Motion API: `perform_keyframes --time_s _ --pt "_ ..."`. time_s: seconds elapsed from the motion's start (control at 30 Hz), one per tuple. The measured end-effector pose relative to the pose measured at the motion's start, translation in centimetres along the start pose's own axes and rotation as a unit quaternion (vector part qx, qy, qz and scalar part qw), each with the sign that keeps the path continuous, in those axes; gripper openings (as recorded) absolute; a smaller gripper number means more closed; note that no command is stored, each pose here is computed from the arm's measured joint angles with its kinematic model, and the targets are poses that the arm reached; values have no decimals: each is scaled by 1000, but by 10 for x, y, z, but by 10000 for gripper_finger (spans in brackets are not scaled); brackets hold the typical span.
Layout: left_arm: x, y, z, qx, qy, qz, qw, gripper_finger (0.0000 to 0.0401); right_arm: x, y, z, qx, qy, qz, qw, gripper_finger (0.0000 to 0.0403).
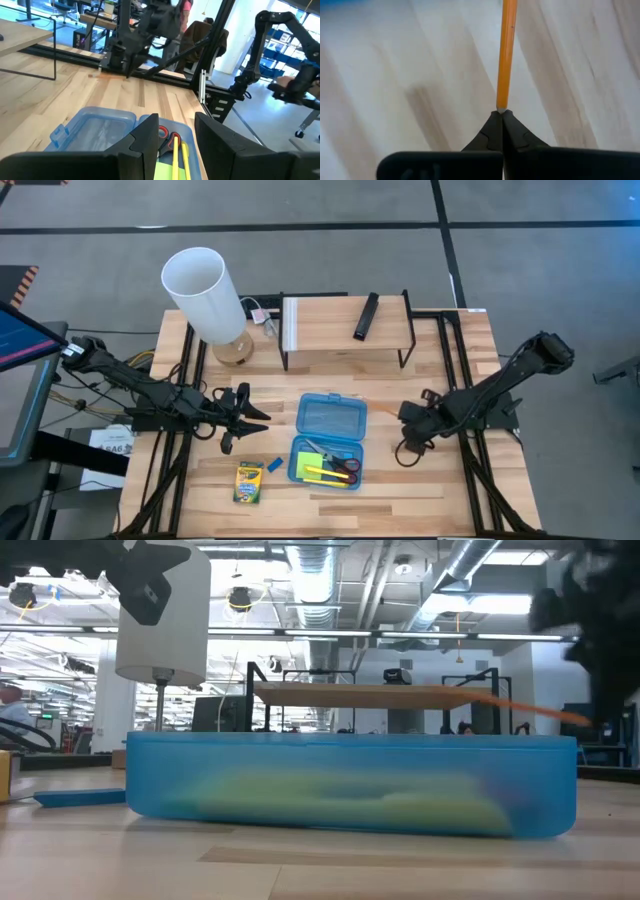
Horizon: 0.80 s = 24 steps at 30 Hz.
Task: Pack school essentials
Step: Put the brown pencil into the blue supply box
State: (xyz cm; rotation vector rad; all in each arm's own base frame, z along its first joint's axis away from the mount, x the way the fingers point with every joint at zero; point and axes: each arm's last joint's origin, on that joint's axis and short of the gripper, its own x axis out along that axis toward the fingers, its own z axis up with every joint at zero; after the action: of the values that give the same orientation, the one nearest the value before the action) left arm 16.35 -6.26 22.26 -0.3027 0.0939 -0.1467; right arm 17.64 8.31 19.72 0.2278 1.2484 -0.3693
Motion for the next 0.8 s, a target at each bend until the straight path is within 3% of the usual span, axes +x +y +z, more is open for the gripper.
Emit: perform_keyframes --time_s 0.17,0.3,0.57,0.8 --pt "0 0 0 0 0 1 1000 114 -11 25 30 -27 -70 46 996 0" --pt "0 0 0 0 1 -2 1000 114 -6 51 54 -66 -87 55 992 0" --pt "-1 0 0 0 1 -7 1000 114 26 105 92 -144 -50 78 985 0" --pt "-1 0 0 0 5 -8 1000 114 48 126 111 -157 -6 115 981 4"
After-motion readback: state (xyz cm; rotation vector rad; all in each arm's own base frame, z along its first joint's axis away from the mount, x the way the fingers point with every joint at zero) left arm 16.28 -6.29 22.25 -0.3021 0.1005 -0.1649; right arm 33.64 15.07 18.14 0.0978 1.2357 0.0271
